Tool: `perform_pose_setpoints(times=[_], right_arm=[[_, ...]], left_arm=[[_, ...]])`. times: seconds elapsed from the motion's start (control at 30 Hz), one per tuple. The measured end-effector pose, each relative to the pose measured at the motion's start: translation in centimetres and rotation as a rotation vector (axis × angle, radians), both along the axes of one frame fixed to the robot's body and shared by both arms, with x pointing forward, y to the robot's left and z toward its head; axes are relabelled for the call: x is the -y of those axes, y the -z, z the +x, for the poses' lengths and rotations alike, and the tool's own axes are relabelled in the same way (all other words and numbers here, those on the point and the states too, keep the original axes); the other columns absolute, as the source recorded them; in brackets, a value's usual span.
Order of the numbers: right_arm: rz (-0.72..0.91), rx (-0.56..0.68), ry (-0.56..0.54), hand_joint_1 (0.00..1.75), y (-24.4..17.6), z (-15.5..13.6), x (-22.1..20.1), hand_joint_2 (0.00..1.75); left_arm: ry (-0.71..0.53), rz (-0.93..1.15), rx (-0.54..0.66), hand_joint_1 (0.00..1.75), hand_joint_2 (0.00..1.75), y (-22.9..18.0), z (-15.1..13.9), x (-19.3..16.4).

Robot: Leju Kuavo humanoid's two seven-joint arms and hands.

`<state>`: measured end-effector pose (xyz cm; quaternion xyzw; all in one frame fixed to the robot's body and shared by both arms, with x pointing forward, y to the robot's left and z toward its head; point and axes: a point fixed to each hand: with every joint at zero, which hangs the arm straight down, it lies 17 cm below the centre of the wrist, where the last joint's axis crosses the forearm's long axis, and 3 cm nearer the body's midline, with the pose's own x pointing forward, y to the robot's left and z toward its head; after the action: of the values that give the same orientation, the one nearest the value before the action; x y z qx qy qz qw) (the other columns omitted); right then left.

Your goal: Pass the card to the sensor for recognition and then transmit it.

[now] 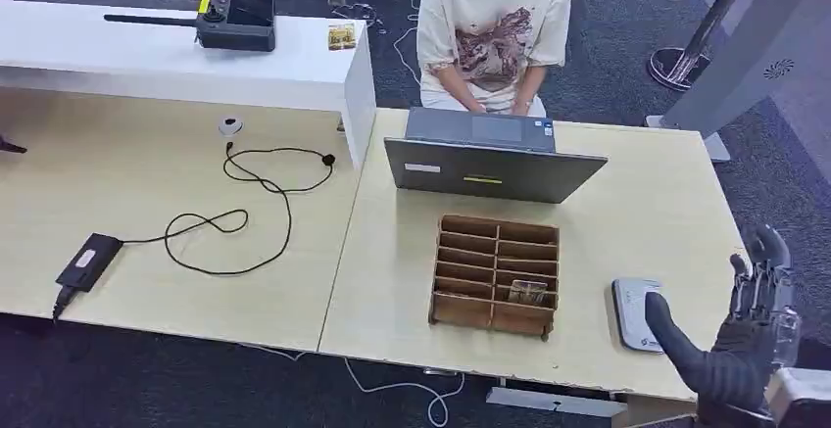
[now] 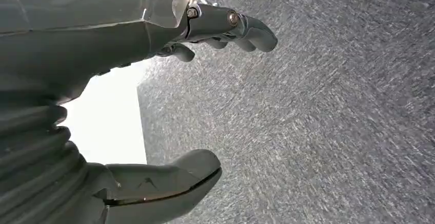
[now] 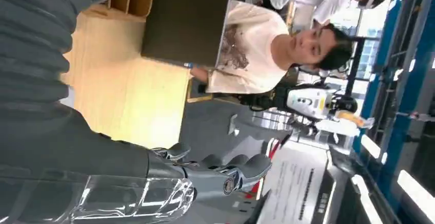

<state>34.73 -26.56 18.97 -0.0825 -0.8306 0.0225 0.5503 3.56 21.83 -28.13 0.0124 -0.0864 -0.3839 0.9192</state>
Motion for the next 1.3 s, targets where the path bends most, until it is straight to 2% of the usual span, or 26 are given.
perform_pose_setpoints(times=[0.13,0.4,0.57,0.9,1.13,1.3], right_arm=[[-0.086,0.032,0.047,0.0,-1.3,-0.6,-0.9,1.75],[-0.274,-0.009,0.156,0.0,-1.0,-0.5,-0.8,1.75],[-0.264,-0.017,0.139,0.0,-0.9,-0.7,-1.1,1.75],[-0.373,-0.059,0.15,0.0,0.2,-0.8,-1.3,1.75],[-0.655,-0.206,0.236,0.0,3.7,-0.8,-0.2,1.75],[-0.75,-0.241,0.27,0.0,4.7,-1.0,0.1,1.75]], left_arm=[[0.005,0.0,-0.001,0.0,1.75,0.0,0.0,0.0],[0.006,0.001,-0.005,0.0,1.75,0.0,-0.1,0.0],[0.026,0.006,-0.008,0.0,1.75,0.0,-0.1,0.0],[0.063,0.009,-0.004,0.0,1.75,0.0,-0.1,0.0],[0.073,0.012,-0.003,0.0,1.75,0.0,-0.1,-0.2],[0.074,0.011,-0.004,0.0,1.75,0.0,-0.1,-0.2]])
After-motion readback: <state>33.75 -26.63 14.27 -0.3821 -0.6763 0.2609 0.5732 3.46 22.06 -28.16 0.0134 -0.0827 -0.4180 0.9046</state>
